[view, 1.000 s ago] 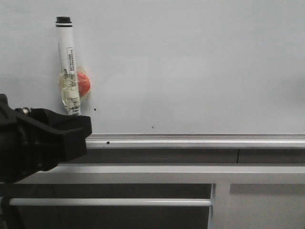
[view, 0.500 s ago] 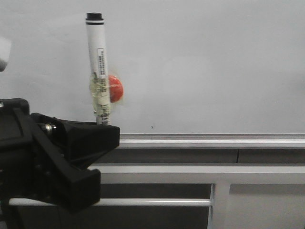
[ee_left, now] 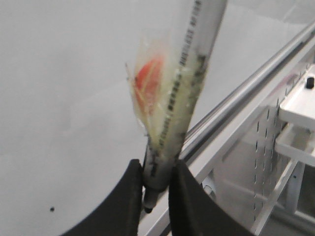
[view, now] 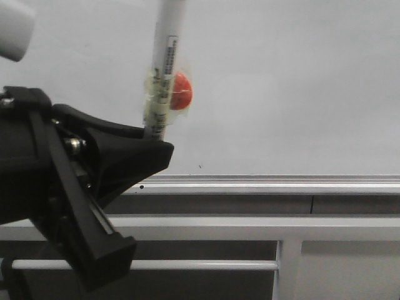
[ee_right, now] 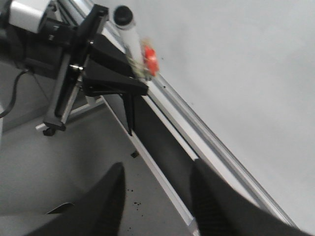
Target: Write number 1 on whiteboard
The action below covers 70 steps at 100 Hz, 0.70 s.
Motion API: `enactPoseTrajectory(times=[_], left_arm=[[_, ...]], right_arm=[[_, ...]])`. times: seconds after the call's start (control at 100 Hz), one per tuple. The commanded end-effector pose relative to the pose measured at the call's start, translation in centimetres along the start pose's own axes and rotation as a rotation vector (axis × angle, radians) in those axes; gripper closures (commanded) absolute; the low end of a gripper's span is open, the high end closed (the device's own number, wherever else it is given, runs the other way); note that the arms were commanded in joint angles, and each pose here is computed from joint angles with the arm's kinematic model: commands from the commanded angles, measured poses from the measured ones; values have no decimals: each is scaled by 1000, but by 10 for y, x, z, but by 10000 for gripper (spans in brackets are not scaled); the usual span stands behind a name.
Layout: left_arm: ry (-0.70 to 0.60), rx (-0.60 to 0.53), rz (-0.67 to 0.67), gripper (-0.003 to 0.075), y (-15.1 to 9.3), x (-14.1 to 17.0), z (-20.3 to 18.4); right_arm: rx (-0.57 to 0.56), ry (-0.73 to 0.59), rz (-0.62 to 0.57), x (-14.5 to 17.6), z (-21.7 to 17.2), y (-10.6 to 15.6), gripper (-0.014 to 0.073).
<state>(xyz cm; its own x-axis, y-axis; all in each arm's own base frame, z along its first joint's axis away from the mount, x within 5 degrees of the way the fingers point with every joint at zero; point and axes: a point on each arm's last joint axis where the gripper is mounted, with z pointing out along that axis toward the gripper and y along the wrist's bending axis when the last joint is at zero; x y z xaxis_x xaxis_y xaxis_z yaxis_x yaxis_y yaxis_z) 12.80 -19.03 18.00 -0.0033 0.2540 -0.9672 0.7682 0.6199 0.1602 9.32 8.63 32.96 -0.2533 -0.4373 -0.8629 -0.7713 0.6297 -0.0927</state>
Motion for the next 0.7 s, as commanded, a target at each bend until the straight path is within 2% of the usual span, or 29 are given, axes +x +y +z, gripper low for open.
enactPoseTrajectory(times=[0.0, 0.12, 0.24, 0.39, 0.69], left_arm=[[-17, 17, 114, 741, 0, -28, 1], [105, 72, 206, 741, 0, -43, 1], [112, 96, 212, 741, -1, -54, 0], [138, 134, 217, 741, -3, -61, 2], [159, 163, 243, 741, -5, -62, 2]], right_arm=[[-7, -43, -42, -19, 4, -1, 183], [-42, 10, -68, -24, 20, 0, 214], [-87, 25, -133, -32, 30, 6, 218], [-92, 0, -211, -48, 39, 10, 220], [-97, 37, -227, -57, 58, 9, 220]])
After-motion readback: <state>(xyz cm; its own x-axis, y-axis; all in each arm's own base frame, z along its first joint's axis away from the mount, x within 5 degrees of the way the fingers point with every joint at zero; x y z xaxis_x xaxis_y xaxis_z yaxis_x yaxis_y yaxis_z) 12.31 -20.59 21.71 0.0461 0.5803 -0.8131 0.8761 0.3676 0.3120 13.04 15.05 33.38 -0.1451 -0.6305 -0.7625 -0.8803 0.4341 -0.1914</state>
